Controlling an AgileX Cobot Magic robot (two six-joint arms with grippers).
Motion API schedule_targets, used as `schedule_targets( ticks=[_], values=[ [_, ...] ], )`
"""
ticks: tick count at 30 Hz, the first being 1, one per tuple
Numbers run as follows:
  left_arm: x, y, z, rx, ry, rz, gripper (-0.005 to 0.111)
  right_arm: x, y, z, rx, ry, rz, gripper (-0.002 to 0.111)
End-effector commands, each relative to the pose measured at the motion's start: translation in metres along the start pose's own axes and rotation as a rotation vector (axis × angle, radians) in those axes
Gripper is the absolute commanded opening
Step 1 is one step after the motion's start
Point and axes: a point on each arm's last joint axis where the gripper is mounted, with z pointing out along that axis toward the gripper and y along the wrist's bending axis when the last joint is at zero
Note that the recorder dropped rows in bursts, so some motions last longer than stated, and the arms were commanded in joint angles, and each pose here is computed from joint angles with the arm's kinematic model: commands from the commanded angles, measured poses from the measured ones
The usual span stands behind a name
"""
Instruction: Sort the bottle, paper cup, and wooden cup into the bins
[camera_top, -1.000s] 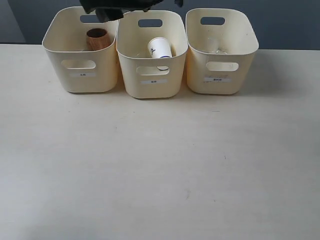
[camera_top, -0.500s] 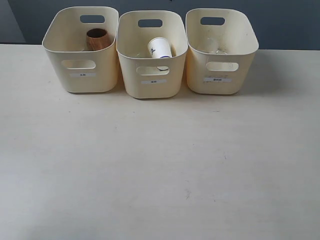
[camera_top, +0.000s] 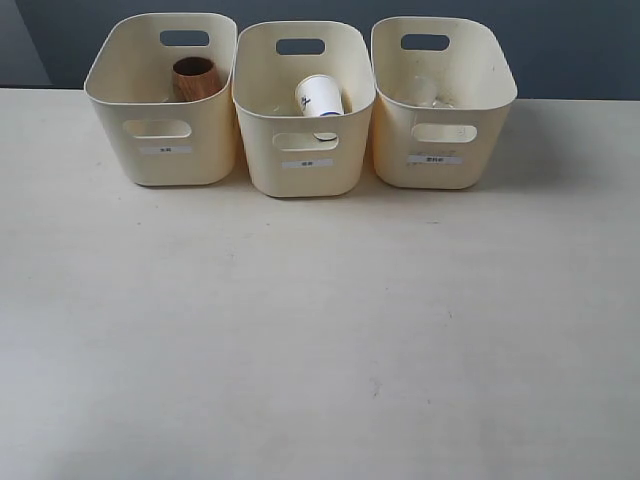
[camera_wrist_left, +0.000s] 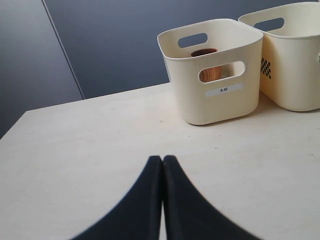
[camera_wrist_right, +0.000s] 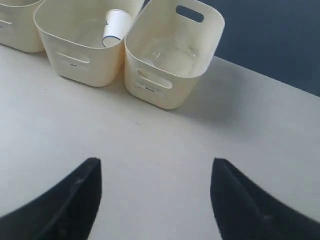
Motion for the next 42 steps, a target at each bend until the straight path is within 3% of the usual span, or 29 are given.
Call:
schedule_targets(
  ticks=[1, 6, 11, 19, 24, 28, 30, 38, 42],
  values=[
    [0.000, 0.000, 0.000, 0.002, -0.005, 0.002, 0.000, 0.053, -0.011, -0.007, 0.016, -0.081, 0.058, 0.061],
    [0.000, 0.000, 0.000, 0.002, -0.005, 0.002, 0.000, 0.105, -0.013, 0.002, 0.006, -0.093, 0.074, 0.061],
    [0.000, 0.000, 0.000, 0.002, -0.005, 0.002, 0.000, 0.135, -0.008, 0.013, -0.056, -0.118, 0.210, 0.061],
    [0.000, 0.000, 0.000, 0.002, -0.005, 0.002, 0.000, 0.149, 0.014, 0.023, -0.275, -0.147, 0.319, 0.061],
    [0.000, 0.000, 0.000, 0.002, -0.005, 0.002, 0.000, 0.146, 0.015, 0.022, -0.302, -0.185, 0.327, 0.061],
    [0.000, 0.000, 0.000, 0.002, -0.005, 0.002, 0.000, 0.144, 0.026, 0.024, -0.429, -0.209, 0.432, 0.061],
    [0.000, 0.000, 0.000, 0.002, -0.005, 0.002, 0.000, 0.146, 0.031, 0.030, -0.461, -0.243, 0.411, 0.061],
    [0.000, 0.000, 0.000, 0.002, -0.005, 0.002, 0.000, 0.177, 0.044, 0.072, -0.469, -0.305, 0.387, 0.061],
    [0.000, 0.000, 0.000, 0.002, -0.005, 0.002, 0.000, 0.208, 0.050, 0.099, -0.474, -0.346, 0.387, 0.061]
  ],
)
